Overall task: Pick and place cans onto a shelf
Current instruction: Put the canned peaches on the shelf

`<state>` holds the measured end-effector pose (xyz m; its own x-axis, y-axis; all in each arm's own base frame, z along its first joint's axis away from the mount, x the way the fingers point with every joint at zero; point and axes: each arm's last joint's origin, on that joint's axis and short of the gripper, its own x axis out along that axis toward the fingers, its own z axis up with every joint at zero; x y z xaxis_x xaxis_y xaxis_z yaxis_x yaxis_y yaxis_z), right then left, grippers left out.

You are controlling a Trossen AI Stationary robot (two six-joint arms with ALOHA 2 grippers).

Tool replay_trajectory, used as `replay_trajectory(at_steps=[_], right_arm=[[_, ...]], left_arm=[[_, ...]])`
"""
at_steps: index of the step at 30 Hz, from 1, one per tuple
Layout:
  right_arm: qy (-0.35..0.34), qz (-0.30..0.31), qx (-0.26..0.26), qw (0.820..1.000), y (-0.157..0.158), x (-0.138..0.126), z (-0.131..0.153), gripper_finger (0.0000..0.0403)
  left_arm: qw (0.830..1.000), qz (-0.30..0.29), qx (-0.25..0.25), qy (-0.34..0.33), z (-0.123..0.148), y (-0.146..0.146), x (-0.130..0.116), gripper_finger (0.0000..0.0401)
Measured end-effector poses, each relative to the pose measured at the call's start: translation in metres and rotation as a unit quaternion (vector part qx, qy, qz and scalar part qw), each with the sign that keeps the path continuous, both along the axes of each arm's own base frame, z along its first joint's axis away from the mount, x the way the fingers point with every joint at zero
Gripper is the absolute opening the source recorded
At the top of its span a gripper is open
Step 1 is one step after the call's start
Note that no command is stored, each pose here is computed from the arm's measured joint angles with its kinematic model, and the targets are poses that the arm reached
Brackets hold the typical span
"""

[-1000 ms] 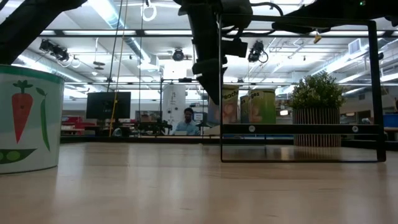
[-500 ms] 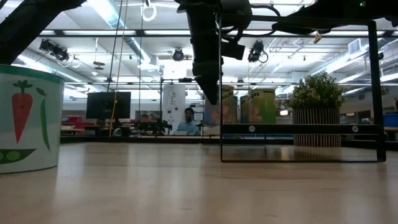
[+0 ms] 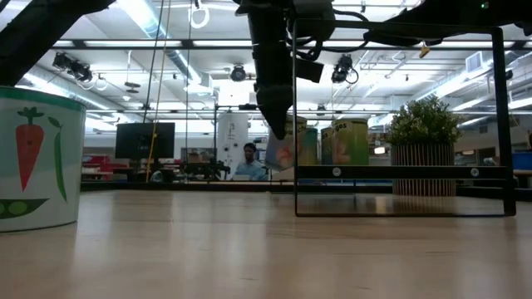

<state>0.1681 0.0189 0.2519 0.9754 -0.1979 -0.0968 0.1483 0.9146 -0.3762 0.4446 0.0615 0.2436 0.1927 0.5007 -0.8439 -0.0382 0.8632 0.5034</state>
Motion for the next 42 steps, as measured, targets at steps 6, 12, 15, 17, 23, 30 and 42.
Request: replay_trajectory(at_steps=[6,12,15,17,23,30,42], right_arm=[[0.000,0.000,0.000,1.000,0.000,0.000,0.000,0.0368],[0.000,0.000,0.000,1.000,0.000,0.000,0.000,0.0368],[0.000,0.000,0.000,1.000,0.000,0.000,0.000,0.0368],[0.000,0.000,0.000,1.000,0.000,0.000,0.000,0.0368],[0.001,0.000,0.000,1.000,0.000,0.000,0.000,0.0368],[0.003,0.000,0.000,1.000,0.000,0.000,0.000,0.0368],[0.005,0.000,0.002,1.000,0.000,0.000,-0.001,0.0368]], left_arm=[[1.000,0.015,-0.005,0.007,0.000,0.000,-0.003,0.0355],[1.000,0.027,0.012,0.006,0.001,0.001,-0.004,0.0355],[1.000,0.027,0.014,0.006,0.001,0.001,-0.004,0.0355],[0.999,0.028,0.014,0.006,0.001,0.001,-0.004,0.0355],[0.999,0.033,0.018,0.004,0.001,0.001,-0.004,0.0355],[0.999,0.036,0.032,0.003,0.001,-0.005,-0.004,0.0355],[0.997,0.040,0.045,0.043,0.000,-0.013,-0.012,0.0355]])
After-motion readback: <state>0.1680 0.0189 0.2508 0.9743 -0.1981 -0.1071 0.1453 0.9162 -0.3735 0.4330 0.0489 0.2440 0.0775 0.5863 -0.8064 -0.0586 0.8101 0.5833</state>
